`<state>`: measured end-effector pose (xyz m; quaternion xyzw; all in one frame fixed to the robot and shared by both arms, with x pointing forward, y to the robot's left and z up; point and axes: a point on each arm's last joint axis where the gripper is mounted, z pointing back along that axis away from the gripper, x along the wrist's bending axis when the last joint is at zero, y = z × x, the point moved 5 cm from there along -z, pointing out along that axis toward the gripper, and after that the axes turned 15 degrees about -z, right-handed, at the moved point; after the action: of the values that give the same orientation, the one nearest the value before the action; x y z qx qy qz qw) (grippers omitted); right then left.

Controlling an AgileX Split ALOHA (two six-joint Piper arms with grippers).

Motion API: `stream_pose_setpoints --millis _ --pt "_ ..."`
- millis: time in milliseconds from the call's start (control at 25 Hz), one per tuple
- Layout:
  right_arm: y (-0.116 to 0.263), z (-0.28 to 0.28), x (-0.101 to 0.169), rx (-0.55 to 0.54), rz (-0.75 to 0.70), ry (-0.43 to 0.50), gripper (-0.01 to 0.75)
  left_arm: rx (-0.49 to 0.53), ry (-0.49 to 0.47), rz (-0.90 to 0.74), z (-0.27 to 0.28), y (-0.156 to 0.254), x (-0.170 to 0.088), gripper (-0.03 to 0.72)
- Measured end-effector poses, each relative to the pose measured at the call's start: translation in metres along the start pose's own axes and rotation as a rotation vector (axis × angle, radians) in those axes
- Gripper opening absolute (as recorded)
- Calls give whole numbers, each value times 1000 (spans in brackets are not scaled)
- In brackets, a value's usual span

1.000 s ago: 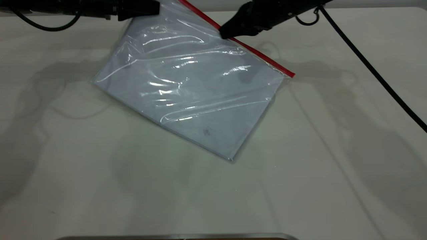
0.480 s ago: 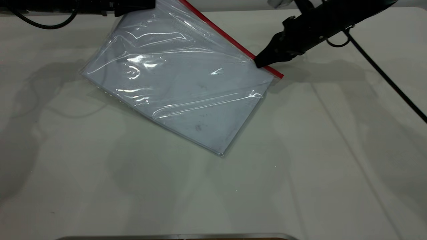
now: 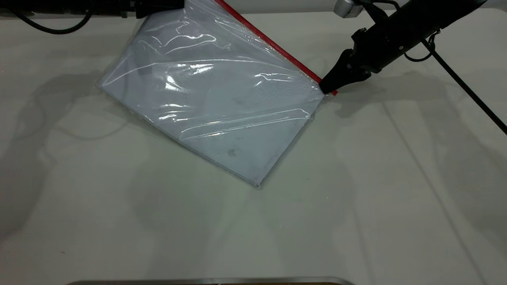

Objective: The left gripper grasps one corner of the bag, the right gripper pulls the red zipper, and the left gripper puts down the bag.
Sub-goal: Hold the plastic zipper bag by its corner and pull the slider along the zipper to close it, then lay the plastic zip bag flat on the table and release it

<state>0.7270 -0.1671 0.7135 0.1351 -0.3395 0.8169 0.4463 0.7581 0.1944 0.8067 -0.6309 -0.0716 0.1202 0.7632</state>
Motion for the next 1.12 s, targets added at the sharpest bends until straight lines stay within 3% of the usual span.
stream_pose_setpoints --millis 720,840,960,1120 --pt "8 5 7 76 -44 -42 57 12 22 2 0 2 -3 51" --pt "5 13 7 81 -36 -20 129 15 20 26 1 3 -3 51" --pt "-16 29 15 11 -36 -20 267 44 33 59 1 7 -5 51" --pt "-64 75 54 -124 2 -89 411 108 63 161 -9 16 -13 55"
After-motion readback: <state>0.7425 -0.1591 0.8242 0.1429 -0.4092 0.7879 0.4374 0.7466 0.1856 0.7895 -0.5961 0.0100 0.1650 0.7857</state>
